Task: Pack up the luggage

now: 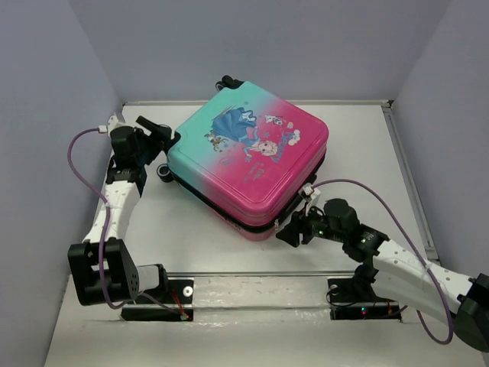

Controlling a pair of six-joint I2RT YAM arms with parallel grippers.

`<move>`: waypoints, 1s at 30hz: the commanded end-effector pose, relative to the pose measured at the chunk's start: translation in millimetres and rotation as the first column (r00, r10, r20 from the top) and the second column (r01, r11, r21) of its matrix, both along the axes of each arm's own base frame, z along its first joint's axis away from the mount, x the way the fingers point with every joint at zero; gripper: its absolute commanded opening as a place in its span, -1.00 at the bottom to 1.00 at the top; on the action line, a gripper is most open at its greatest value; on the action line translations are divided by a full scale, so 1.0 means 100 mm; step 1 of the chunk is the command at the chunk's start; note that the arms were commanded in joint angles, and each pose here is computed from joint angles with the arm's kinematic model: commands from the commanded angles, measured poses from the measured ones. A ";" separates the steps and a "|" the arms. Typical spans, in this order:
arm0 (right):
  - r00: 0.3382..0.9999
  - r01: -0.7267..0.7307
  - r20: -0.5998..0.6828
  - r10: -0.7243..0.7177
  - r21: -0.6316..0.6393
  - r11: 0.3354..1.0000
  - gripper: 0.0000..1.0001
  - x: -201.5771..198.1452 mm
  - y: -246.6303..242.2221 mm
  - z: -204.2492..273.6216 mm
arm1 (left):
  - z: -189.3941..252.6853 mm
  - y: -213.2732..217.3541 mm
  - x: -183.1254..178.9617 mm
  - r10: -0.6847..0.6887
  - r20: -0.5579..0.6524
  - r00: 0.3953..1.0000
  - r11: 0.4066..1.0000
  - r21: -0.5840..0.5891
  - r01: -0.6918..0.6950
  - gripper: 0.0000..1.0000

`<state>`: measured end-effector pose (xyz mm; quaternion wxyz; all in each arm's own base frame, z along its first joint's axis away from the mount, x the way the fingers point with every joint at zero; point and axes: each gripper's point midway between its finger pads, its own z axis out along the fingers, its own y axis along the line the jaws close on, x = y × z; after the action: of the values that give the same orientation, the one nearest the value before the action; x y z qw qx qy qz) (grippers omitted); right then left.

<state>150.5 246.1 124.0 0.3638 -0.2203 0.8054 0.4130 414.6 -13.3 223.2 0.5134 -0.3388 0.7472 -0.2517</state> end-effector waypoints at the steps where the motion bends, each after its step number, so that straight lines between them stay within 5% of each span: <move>1: 0.993 -0.030 0.115 0.022 0.069 0.997 0.22 0.10 0.13 0.24 | 0.68 0.11 -0.01 0.007 0.205 0.979 0.995 0.100 -0.028 0.87; 5: 0.991 -0.036 0.129 0.025 0.084 0.996 0.23 0.15 0.20 0.24 | 0.63 0.18 -0.24 0.036 0.191 0.981 0.988 0.139 -0.063 0.98; 8: 0.992 -0.031 0.122 0.022 0.069 0.997 0.23 0.22 0.25 0.18 | 0.63 0.08 -0.54 -0.001 0.226 0.974 0.991 0.133 -0.029 0.87; 10: 0.991 -0.019 0.131 0.009 0.071 0.997 0.22 0.27 0.26 0.17 | 0.40 -0.09 -0.77 -0.062 0.220 0.974 0.994 0.102 0.041 0.53; 12: 0.987 -0.022 0.161 0.008 0.087 0.996 0.22 0.29 0.28 0.22 | 0.18 -0.20 -0.93 -0.098 0.200 0.975 0.993 0.079 0.083 -0.12; 16: 0.983 -0.012 0.183 -0.005 0.094 0.995 0.19 0.33 0.28 0.18 | -0.61 -0.49 -1.32 -0.176 0.092 0.980 0.983 -0.037 0.180 -0.61; 25: 0.983 -0.005 0.181 -0.017 0.117 0.993 -0.05 0.38 0.36 0.14 | -1.02 -1.37 -1.78 -0.389 0.097 0.916 0.898 -0.181 0.400 -0.78; 30: 0.980 -0.014 0.197 -0.012 0.133 0.991 -0.55 0.35 0.37 0.17 | -1.00 -1.84 -1.91 -0.502 0.086 0.860 0.842 -0.177 0.509 -0.75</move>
<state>176.0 273.1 111.3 0.4001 -0.2346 0.7780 0.4238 213.5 -171.3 89.8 0.3815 -0.1824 0.8051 -0.4160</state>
